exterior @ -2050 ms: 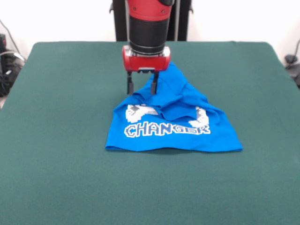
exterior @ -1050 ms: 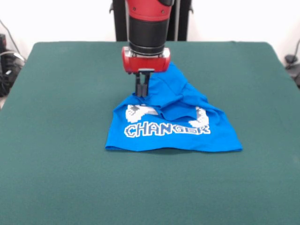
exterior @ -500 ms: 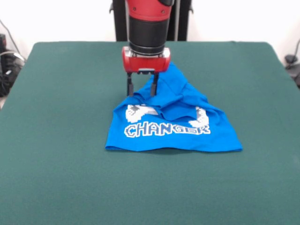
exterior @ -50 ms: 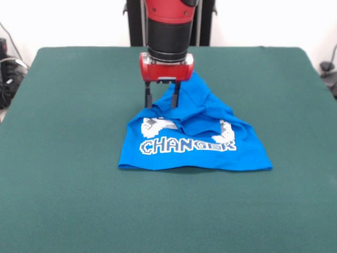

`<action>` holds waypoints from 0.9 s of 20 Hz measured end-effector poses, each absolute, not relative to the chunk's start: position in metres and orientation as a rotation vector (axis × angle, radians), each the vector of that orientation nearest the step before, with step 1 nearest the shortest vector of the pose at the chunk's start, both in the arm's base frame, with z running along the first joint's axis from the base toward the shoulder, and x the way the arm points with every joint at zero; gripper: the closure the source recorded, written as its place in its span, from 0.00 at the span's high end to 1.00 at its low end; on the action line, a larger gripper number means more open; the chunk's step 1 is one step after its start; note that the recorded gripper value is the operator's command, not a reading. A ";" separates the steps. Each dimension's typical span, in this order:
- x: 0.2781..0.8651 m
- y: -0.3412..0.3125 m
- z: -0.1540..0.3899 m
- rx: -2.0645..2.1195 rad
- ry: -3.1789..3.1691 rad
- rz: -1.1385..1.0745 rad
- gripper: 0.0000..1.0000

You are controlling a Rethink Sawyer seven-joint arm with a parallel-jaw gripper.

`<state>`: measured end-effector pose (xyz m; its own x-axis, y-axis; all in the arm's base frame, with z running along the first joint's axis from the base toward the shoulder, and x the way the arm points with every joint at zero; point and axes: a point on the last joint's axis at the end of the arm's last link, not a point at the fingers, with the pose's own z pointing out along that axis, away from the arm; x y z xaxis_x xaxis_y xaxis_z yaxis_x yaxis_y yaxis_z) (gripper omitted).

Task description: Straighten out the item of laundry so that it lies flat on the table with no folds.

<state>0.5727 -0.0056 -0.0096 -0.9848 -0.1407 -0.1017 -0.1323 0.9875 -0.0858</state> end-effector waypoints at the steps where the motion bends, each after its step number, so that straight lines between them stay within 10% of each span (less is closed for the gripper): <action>1: 0.572 -0.006 -0.010 -0.208 3.025 -0.120 1.00; 18: 0.571 -0.013 -0.010 -0.190 3.030 -0.123 1.00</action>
